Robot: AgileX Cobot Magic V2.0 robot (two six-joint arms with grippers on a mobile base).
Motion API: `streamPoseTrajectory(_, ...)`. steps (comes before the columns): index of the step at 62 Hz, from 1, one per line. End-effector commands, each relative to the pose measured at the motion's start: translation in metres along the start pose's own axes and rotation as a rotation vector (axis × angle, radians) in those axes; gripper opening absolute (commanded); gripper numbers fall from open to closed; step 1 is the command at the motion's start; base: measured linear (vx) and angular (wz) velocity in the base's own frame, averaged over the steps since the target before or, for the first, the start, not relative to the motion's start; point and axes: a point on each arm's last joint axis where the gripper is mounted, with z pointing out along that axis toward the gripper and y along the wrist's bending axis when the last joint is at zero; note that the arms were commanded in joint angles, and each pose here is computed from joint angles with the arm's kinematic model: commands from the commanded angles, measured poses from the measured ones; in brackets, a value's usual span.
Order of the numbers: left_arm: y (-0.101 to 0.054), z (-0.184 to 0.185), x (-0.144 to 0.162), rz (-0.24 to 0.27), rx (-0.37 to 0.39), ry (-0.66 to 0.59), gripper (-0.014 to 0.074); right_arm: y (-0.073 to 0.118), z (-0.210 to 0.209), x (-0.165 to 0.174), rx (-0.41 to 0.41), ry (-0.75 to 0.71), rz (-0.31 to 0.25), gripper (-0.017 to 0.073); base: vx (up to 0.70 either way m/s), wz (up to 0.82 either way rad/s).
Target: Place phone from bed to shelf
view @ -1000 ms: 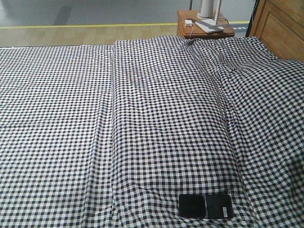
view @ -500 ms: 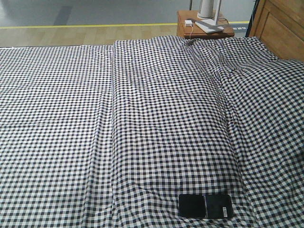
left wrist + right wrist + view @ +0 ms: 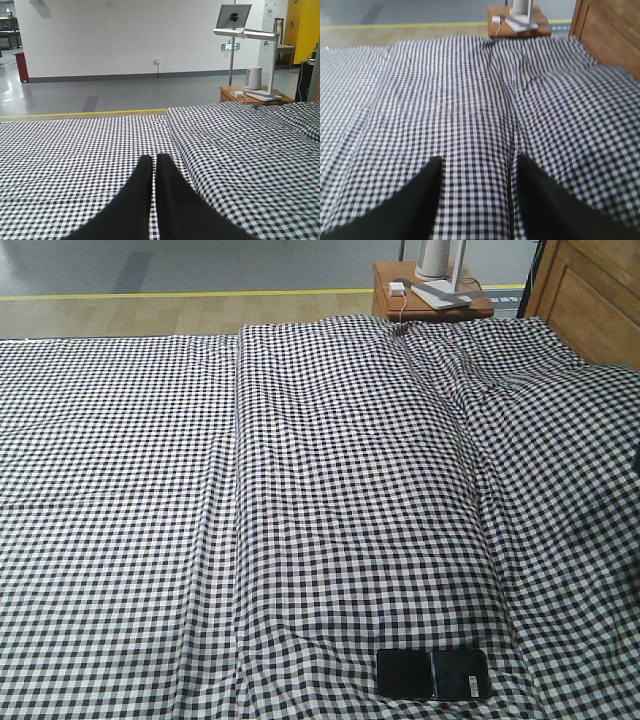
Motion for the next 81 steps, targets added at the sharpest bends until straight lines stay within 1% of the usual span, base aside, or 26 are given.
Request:
streamPoseTrajectory(1,0.000,-0.002,-0.015,-0.019,-0.002,-0.101,0.0001,-0.001,0.003,-0.015,0.005,-0.073,-0.006,0.0557,0.00,0.00)
streamPoseTrajectory(6,0.000,-0.002,-0.015,-0.019,-0.002,-0.101,0.0001,-0.001,0.007,-0.014,0.005,-0.060,-0.006,0.0674,0.00,0.00)
streamPoseTrajectory(8,0.000,-0.002,-0.015,-0.019,-0.002,-0.101,0.0001,-0.001,0.009,-0.013,0.004,-0.052,-0.006,0.0711,0.00,0.00)
streamPoseTrajectory(10,0.000,-0.002,-0.015,-0.019,-0.002,-0.101,0.0001,-0.001,0.010,-0.013,0.004,-0.046,-0.006,0.0729,0.00,0.00)
streamPoseTrajectory(17,0.000,-0.002,-0.015,-0.019,-0.002,-0.101,0.0001,-0.001,0.012,-0.010,0.002,-0.011,0.002,0.0722,0.00,0.00)
streamPoseTrajectory(22,0.000,-0.002,-0.015,-0.019,-0.002,-0.101,0.0001,-0.001,0.014,-0.011,0.001,0.053,0.063,0.0714,0.00,0.00)
streamPoseTrajectory(28,0.000,-0.002,-0.015,-0.019,-0.002,-0.101,0.0001,-0.005,0.020,-0.016,0.021,0.161,0.106,0.0708,0.00,0.00)
streamPoseTrajectory(33,0.000,-0.002,-0.015,-0.019,-0.002,-0.101,0.0001,-0.018,0.029,-0.022,0.071,0.246,0.142,0.0706,0.00,0.00)
streamPoseTrajectory(38,0.000,-0.002,-0.015,-0.019,-0.002,-0.101,0.0001,-0.040,0.037,-0.027,0.136,0.322,0.192,0.0704,0.00,0.00)
streamPoseTrajectory(40,0.000,-0.002,-0.015,-0.019,-0.002,-0.101,0.0001,-0.047,0.041,-0.027,0.147,0.348,0.197,0.0704,0.00,0.00)
streamPoseTrajectory(41,0.000,-0.002,-0.015,-0.019,-0.002,-0.101,0.0001,-0.052,0.044,-0.027,0.154,0.362,0.212,0.0704,0.00,0.00)
streamPoseTrajectory(42,0.000,-0.002,-0.015,-0.019,-0.002,-0.101,0.0001,-0.056,0.046,-0.027,0.154,0.370,0.209,0.0703,0.00,0.00)
streamPoseTrajectory(43,0.000,-0.002,-0.015,-0.019,-0.002,-0.101,0.0001,-0.061,0.049,-0.027,0.156,0.379,0.226,0.0702,0.00,0.00)
streamPoseTrajectory(44,0.000,-0.002,-0.015,-0.019,-0.002,-0.101,0.0001,-0.065,0.051,-0.027,0.154,0.385,0.223,0.0702,0.00,0.00)
streamPoseTrajectory(45,0.000,-0.002,-0.015,-0.019,-0.002,-0.101,0.0001,-0.070,0.055,-0.026,0.152,0.391,0.242,0.0701,0.00,0.00)
streamPoseTrajectory(46,0.000,-0.002,-0.015,-0.019,-0.002,-0.101,0.0001,-0.073,0.057,-0.025,0.146,0.395,0.240,0.0701,0.00,0.00)
streamPoseTrajectory(49,0.000,-0.002,-0.015,-0.019,-0.002,-0.101,0.0001,-0.086,0.066,-0.019,0.132,0.416,0.276,0.0698,0.00,0.00)
streamPoseTrajectory(54,0.000,-0.002,-0.015,-0.019,-0.002,-0.101,0.0001,-0.104,0.084,-0.006,0.082,0.458,0.326,0.0692,0.00,0.00)
streamPoseTrajectory(59,0.000,-0.002,-0.015,-0.019,-0.002,-0.101,0.0001,-0.124,0.105,0.011,0.042,0.495,0.407,0.0689,0.00,0.00)
streamPoseTrajectory(63,0.000,-0.002,-0.015,-0.019,-0.002,-0.101,0.0001,-0.137,0.121,0.026,0.015,0.520,0.445,0.0687,0.00,0.00)
streamPoseTrajectory(66,0.000,-0.002,-0.015,-0.019,-0.002,-0.101,0.0001,-0.144,0.131,0.036,-0.009,0.538,0.459,0.0686,0.00,0.00)
streamPoseTrajectory(72,0.000,-0.002,-0.015,-0.019,-0.002,-0.101,0.0001,-0.153,0.154,0.060,-0.073,0.584,0.471,0.0682,0.00,0.00)
streamPoseTrajectory(77,0.000,-0.002,-0.015,-0.019,-0.002,-0.101,0.0001,-0.156,0.172,0.081,-0.131,0.628,0.483,0.0680,0.00,0.00)
streamPoseTrajectory(81,0.000,-0.002,-0.015,-0.019,-0.002,-0.101,0.0001,-0.157,0.185,0.098,-0.182,0.667,0.505,0.0676,0.00,0.00)
